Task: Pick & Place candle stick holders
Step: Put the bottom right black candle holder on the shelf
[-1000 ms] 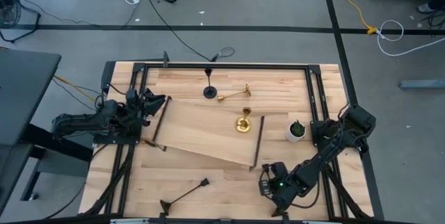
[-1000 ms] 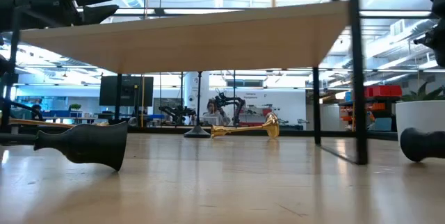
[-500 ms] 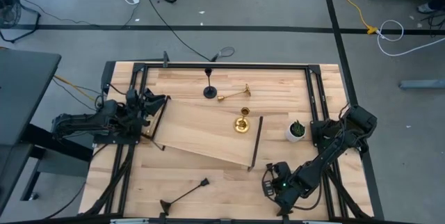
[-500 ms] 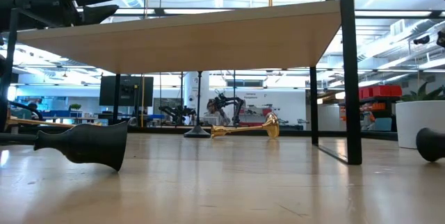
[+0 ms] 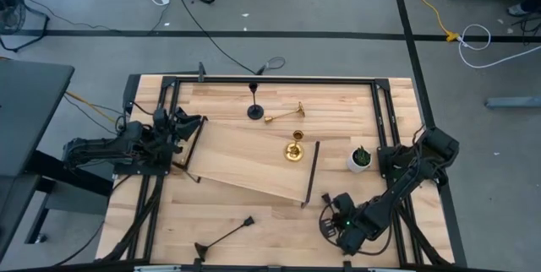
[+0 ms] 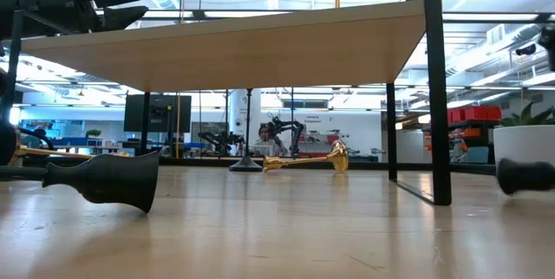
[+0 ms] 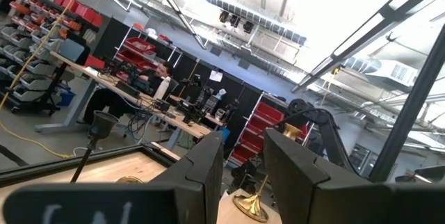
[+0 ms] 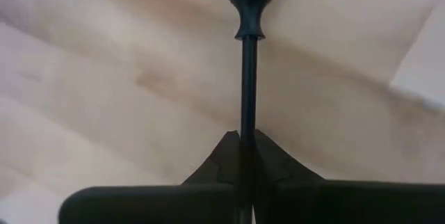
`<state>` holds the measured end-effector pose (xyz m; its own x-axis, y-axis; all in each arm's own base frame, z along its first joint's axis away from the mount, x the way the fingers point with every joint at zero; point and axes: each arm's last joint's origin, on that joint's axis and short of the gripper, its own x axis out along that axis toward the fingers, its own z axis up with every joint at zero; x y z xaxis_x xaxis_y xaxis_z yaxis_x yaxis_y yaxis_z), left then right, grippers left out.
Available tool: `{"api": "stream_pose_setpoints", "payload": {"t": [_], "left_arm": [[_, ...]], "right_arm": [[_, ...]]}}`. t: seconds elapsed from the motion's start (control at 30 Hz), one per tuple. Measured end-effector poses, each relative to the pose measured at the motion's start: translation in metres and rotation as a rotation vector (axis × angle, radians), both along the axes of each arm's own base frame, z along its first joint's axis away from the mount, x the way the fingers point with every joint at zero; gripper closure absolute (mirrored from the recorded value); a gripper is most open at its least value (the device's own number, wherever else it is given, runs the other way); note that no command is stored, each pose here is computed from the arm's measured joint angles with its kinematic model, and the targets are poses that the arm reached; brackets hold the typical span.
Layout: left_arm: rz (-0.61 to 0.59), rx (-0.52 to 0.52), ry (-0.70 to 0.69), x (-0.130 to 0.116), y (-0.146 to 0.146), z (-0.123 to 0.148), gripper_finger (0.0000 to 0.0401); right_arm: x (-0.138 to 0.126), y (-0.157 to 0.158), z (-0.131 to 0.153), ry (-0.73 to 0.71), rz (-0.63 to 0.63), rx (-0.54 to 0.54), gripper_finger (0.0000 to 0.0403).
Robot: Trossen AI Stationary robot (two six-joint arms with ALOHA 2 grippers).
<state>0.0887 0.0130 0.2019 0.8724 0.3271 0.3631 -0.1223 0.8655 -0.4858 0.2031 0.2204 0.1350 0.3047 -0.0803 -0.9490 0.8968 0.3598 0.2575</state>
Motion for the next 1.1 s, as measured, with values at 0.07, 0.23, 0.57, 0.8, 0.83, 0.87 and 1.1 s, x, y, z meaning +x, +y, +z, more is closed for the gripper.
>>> {"api": "stream_pose_setpoints", "payload": {"t": [0.07,0.23,0.57,0.8,0.83,0.87,1.1], "left_arm": [[0.000,0.000,0.000,0.000,0.000,0.000,0.0293],[0.000,0.000,0.000,0.000,0.000,0.000,0.0293],[-0.127,0.053,0.006,0.001,-0.004,0.000,0.0293],[-0.232,0.095,0.006,0.001,-0.007,0.000,0.0293],[-0.236,0.096,0.010,0.002,-0.007,0.000,0.0293],[-0.247,0.099,0.018,0.002,-0.008,-0.001,0.0293],[-0.423,0.227,0.152,0.005,-0.013,-0.012,0.0293]], "right_arm": [[-0.002,-0.003,0.006,-0.020,0.010,-0.025,0.0399],[-0.005,-0.001,0.030,-0.054,0.026,-0.038,0.0399],[-0.006,0.015,0.095,-0.266,0.094,-0.183,0.0399],[0.001,0.026,0.137,-0.412,0.180,-0.265,0.0399],[0.002,0.027,0.142,-0.430,0.195,-0.277,0.0399],[0.003,0.028,0.147,-0.449,0.208,-0.292,0.0399],[0.010,0.033,0.177,-0.583,0.285,-0.410,0.0399]]}}
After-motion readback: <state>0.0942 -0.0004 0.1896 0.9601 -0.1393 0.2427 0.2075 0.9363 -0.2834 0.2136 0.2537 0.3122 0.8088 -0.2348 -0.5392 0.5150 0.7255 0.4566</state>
